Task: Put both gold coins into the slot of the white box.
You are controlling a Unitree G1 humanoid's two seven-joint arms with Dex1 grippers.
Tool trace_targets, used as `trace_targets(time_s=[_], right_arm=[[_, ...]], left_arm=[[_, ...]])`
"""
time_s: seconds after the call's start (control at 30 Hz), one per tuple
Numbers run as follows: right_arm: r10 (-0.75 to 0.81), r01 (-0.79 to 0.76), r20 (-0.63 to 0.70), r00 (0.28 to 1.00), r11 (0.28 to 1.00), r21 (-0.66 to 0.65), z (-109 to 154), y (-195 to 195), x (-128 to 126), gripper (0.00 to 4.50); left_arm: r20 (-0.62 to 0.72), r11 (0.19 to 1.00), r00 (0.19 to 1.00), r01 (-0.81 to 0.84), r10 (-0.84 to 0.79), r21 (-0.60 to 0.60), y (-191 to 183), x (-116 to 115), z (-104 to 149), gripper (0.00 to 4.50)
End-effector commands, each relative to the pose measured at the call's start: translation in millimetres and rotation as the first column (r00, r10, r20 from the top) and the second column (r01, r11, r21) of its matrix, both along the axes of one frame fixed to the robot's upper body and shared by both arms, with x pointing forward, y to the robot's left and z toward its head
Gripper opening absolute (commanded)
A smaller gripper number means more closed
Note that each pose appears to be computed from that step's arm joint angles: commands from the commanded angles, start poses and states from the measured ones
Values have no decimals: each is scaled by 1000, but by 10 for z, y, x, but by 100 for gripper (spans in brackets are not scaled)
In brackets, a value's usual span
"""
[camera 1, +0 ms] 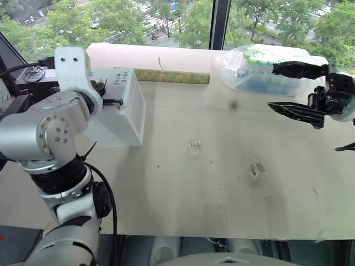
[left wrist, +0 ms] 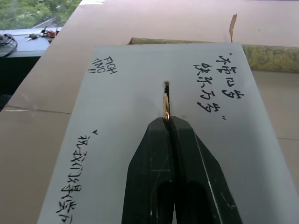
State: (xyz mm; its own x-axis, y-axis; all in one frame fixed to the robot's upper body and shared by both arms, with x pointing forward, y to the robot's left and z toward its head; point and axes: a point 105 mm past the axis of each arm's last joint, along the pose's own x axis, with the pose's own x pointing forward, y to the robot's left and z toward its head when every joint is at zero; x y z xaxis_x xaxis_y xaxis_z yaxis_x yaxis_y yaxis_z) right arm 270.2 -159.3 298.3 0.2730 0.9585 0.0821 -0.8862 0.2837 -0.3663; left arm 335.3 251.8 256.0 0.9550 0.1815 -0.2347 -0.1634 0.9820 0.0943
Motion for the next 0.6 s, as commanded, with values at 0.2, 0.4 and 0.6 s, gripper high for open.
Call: trace_targets(time_s=[0.2, 0.4, 0.6], right_arm=[[-8, 9, 53, 999, 1000, -7, 60, -95, -47, 443], [-7, 8, 54, 999, 1000, -10, 43, -100, -61, 443], [-52, 53, 21, 998, 998, -36, -11, -62, -9, 450]], left_arm=[[-17, 1000, 1000, -22, 22, 1, 30, 11, -17, 0], [-28, 999, 999, -43, 43, 0, 70, 15, -30, 0], [73, 1000, 997, -2, 0, 26, 40, -99, 194, 140]])
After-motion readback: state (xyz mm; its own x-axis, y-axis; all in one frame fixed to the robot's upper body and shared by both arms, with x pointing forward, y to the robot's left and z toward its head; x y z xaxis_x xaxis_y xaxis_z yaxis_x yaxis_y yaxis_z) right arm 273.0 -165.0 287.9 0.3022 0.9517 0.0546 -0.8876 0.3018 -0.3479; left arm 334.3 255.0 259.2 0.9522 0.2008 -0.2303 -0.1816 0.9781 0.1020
